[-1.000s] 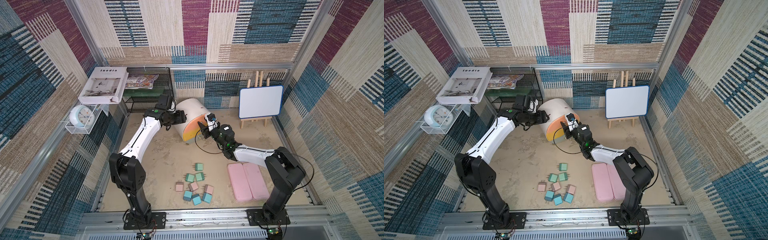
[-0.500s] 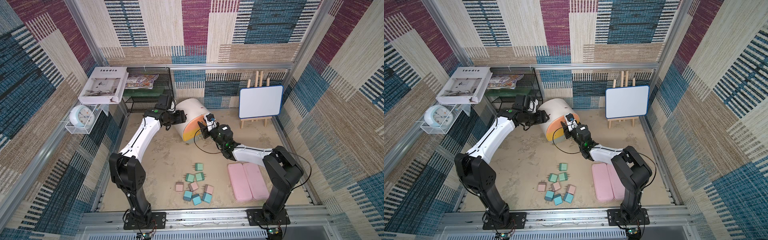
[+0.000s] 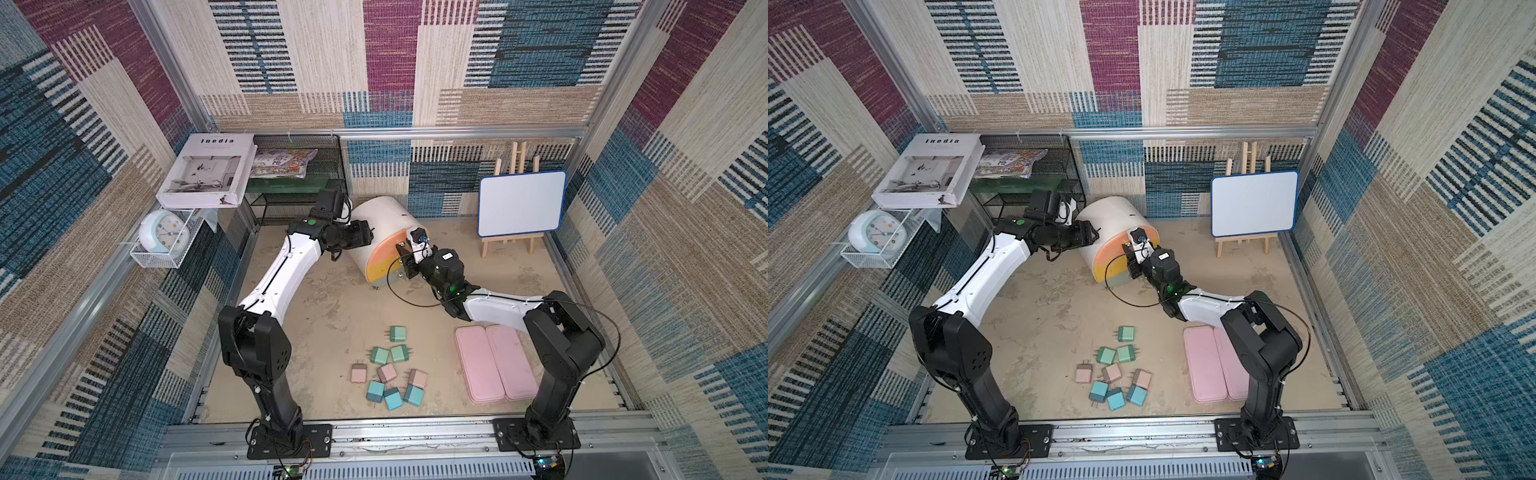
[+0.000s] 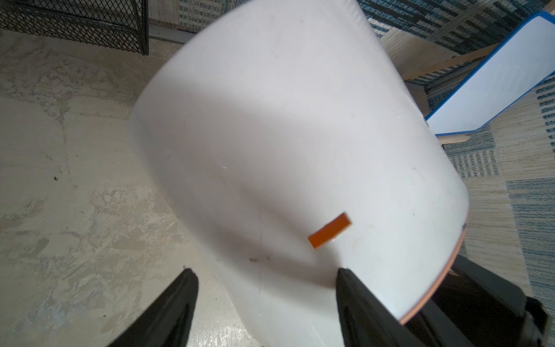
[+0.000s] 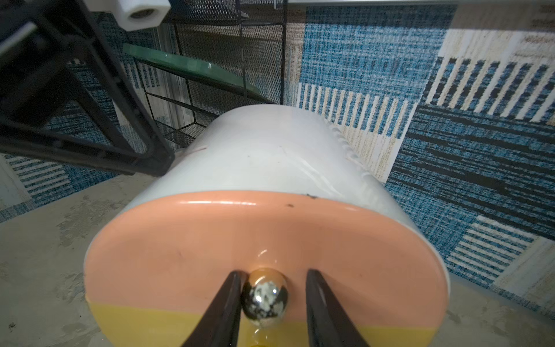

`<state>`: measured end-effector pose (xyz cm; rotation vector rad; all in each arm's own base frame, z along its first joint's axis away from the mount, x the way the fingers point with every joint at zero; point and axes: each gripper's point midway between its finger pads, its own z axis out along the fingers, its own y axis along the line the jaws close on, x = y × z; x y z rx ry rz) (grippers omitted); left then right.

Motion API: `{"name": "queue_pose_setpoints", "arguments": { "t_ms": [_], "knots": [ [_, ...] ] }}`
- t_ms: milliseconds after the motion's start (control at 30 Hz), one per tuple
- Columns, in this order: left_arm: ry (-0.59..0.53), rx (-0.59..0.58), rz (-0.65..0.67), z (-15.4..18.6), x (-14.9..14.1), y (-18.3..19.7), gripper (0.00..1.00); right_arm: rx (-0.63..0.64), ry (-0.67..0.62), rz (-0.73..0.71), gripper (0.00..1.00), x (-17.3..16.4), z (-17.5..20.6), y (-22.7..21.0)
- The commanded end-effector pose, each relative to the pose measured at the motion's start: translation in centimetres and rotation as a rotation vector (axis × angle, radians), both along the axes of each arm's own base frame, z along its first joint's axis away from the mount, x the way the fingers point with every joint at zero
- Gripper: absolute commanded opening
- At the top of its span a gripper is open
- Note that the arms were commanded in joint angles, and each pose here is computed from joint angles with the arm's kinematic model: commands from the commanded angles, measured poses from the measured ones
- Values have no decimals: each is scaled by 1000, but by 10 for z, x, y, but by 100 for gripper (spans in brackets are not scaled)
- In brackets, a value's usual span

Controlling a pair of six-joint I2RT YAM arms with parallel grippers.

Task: Place the plugs into the drawer by color
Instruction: Open the drawer in the storage box.

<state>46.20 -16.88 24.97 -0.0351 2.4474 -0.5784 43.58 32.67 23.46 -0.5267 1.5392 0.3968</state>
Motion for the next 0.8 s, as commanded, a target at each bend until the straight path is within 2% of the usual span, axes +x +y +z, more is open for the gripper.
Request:
{"name": "queue_pose_setpoints", "arguments": {
  "t_ms": [0, 200, 500, 767],
  "knots": [
    [20, 12, 7, -6, 0, 3, 76, 12, -25, -1, 35, -1, 11, 0],
    [25, 10, 24, -8, 3, 8, 76, 10, -29, -8, 30, -8, 19, -2],
    [36, -4, 36, -11, 4, 11, 76, -10, -13, -32, 28, -18, 9, -10],
    [39, -8, 37, -12, 4, 11, 76, -28, -28, -68, 43, -9, 6, -10]
  ]
}}
